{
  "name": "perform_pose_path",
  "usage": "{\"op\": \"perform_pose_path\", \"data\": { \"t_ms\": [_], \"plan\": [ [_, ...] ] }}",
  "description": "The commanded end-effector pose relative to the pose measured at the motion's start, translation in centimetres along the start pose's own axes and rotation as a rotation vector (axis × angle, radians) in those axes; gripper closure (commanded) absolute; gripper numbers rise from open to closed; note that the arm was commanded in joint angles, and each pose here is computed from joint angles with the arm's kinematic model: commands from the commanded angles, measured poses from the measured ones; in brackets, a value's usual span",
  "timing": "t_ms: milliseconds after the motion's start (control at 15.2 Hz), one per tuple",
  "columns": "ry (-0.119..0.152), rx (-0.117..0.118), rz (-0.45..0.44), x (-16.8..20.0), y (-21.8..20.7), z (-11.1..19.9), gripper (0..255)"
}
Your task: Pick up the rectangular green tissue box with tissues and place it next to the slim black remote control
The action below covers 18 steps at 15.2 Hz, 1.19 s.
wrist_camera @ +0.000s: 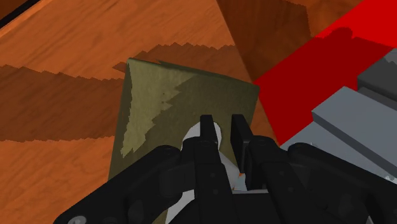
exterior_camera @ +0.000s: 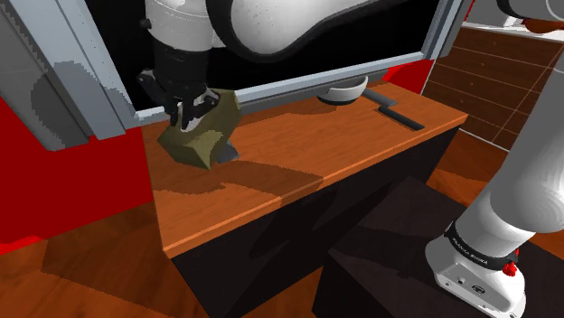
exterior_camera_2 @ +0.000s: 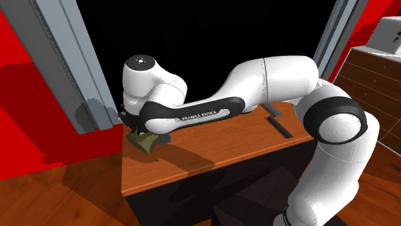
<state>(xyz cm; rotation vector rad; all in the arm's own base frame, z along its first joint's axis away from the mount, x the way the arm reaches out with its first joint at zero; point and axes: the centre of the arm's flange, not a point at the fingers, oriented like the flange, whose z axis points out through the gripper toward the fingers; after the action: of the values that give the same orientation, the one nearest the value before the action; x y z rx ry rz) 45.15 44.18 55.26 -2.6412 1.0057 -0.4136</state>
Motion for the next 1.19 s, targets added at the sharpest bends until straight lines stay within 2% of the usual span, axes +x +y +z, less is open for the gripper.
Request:
{"op": "perform_pose_path", "data": {
  "t_ms": [0, 1122],
  "plan": [
    [0.000, 0.000, 0.000, 0.1, -0.4, -1.0, 255],
    [0.000, 0.000, 0.000, 1.6, -3.6, -9.2, 255]
  ]
}}
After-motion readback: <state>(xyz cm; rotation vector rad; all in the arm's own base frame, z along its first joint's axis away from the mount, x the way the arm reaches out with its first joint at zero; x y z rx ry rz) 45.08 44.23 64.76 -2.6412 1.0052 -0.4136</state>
